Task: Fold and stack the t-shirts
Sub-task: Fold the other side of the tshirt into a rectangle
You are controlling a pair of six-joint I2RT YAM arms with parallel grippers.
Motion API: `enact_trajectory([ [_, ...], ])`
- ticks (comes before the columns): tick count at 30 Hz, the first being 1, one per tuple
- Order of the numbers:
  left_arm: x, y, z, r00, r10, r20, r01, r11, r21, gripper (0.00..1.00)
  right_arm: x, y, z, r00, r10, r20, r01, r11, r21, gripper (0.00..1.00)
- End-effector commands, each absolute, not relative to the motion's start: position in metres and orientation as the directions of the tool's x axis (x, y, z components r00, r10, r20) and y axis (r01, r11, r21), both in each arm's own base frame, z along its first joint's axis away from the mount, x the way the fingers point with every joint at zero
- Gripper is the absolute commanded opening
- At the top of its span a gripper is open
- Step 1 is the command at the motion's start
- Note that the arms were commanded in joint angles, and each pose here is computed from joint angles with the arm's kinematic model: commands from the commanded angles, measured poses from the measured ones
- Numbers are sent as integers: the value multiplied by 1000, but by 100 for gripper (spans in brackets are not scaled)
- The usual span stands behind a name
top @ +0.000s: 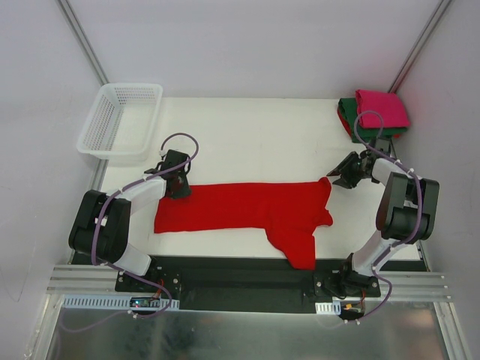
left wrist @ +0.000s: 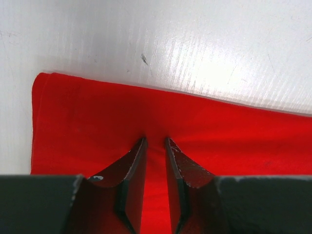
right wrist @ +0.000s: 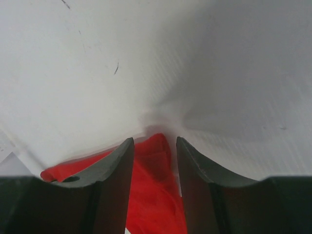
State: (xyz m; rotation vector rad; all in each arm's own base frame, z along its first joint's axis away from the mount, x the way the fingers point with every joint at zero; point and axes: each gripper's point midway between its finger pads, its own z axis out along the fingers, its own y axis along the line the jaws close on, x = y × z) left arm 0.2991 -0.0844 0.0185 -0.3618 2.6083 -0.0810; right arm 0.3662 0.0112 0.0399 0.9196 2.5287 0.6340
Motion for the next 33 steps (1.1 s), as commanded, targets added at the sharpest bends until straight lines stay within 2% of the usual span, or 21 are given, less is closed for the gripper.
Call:
enact_trajectory([
  [1, 295, -79, 15, -856, -252, -452, -234, 968, -96, 22, 381, 21, 50, -702, 689, -181, 466, 636, 614, 43],
  [8, 295, -77, 15, -855, -253, -453, -237, 967, -91, 21, 392, 32, 48, -698, 706, -119, 444, 558, 702, 43],
  [33, 294, -78, 13, -858, -254, -446, -236, 967, -96, 20, 361, 35, 59, -716, 682, -152, 424, 597, 681, 43],
])
